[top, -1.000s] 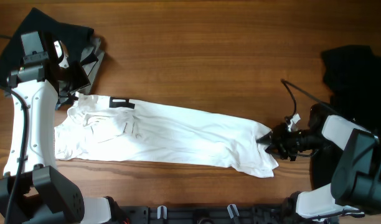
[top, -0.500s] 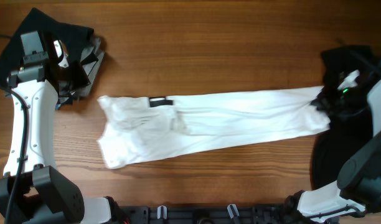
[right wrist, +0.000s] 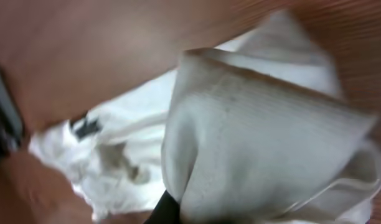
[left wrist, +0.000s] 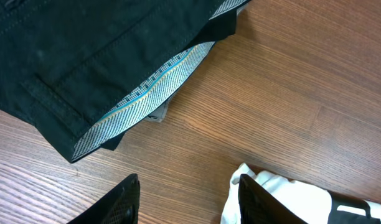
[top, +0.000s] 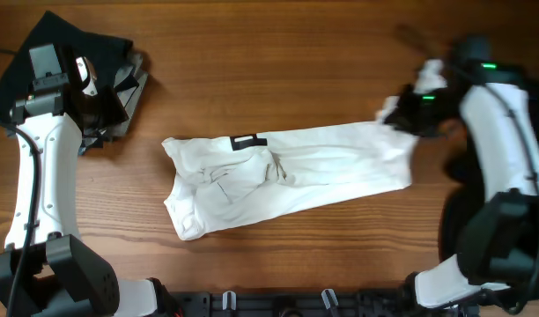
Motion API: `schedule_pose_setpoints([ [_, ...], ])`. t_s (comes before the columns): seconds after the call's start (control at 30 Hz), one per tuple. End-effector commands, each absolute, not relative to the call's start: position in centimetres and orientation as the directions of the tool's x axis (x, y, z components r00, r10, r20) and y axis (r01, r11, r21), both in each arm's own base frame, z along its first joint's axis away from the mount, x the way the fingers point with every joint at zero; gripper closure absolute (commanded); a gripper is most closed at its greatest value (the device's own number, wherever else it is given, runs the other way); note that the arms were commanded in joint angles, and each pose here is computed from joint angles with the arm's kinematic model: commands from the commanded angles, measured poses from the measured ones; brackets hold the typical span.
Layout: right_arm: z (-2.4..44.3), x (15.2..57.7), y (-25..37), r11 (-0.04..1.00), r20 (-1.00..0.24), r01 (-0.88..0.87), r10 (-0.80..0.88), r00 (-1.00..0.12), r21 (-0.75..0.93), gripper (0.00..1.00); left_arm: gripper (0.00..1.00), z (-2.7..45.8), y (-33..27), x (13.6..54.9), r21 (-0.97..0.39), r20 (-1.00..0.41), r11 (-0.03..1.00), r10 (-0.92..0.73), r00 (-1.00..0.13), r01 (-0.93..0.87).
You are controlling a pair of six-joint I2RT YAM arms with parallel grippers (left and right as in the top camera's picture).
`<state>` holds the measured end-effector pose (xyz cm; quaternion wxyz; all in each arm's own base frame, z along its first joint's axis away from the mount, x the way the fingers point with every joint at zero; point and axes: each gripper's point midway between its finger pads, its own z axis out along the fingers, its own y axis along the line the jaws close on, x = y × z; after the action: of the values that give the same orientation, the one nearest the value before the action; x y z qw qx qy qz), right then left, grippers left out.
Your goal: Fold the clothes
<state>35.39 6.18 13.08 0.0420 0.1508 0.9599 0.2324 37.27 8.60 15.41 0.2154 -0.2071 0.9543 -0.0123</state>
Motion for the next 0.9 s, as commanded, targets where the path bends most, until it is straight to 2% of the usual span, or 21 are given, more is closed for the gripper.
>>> schedule_pose_setpoints([
  [0.0, 13.9, 33.7, 14.7, 0.863, 0.013, 0.181, 0.198, -0.980, 0.472, 0.95, 0.48, 14.7, 8.3, 37.1, -0.117, -0.385, 0.920, -0.389, -0.837, -0.374],
  [0.17, 12.3, 31.5, 22.1, 0.931, -0.058, 0.075, 0.102, -0.993, 0.357, 0.89, 0.41, 14.6, 8.3, 36.9, -0.116, -0.376, 0.920, -0.390, -0.841, -0.375],
  [0.33, 10.5, 29.9, 26.0, 0.936, -0.033, 0.046, 0.061, -0.998, 0.348, 0.87, 0.40, 14.6, 8.3, 36.8, -0.116, -0.375, 0.920, -0.390, -0.841, -0.375],
  [0.37, 10.2, 30.0, 26.4, 0.936, -0.035, 0.038, 0.053, -0.998, 0.350, 0.75, 0.40, 14.6, 8.3, 36.8, -0.116, -0.375, 0.920, -0.390, -0.841, -0.375],
  [0.4, 9.9, 30.2, 26.6, 0.935, -0.038, 0.035, 0.051, -0.998, 0.352, 0.48, 0.40, 14.6, 8.2, 36.8, -0.116, -0.373, 0.920, -0.390, -0.842, -0.375],
  [0.43, 9.8, 30.2, 26.6, 0.936, -0.037, 0.036, 0.052, -0.998, 0.351, 0.37, 0.40, 14.5, 8.2, 36.7, -0.115, -0.371, 0.920, -0.390, -0.843, -0.375],
  [0.47, 9.8, 30.3, 26.5, 0.935, -0.036, 0.034, 0.050, -0.998, 0.353, 0.36, 0.39, 14.5, 8.2, 36.6, -0.115, -0.367, 0.920, -0.391, -0.844, -0.376],
  [0.63, 10.2, 31.1, 24.1, 0.942, -0.048, 0.004, 0.021, -0.999, 0.335, 0.36, 0.37, 14.2, 7.8, 35.8, -0.120, -0.328, 0.919, -0.395, -0.858, -0.376],
  [0.67, 10.0, 31.1, 23.3, 0.946, -0.036, 0.010, 0.023, -0.999, 0.324, 0.39, 0.37, 14.0, 7.3, 35.4, -0.136, -0.305, 0.918, -0.396, -0.866, -0.372],
  [0.73, 9.7, 31.1, 22.1, 0.951, -0.018, 0.024, 0.031, -0.999, 0.310, 0.51, 0.38, 13.7, 6.2, 35.0, -0.188, -0.270, 0.915, -0.397, -0.877, -0.357],
  [0.8, 8.8, 31.4, 21.3, 0.951, -0.011, 0.047, 0.053, -0.999, 0.305, 0.82, 0.42, 12.6, 4.6, 34.2, -0.255, -0.215, 0.904, -0.399, -0.892, -0.343],
  [0.87, 7.3, 31.2, 21.2, 0.953, 0.014, 0.082, 0.082, -0.997, 0.293, 0.87, 0.47, 11.3, 4.1, 33.3, -0.265, -0.178, 0.899, -0.400, -0.899, -0.348],
])
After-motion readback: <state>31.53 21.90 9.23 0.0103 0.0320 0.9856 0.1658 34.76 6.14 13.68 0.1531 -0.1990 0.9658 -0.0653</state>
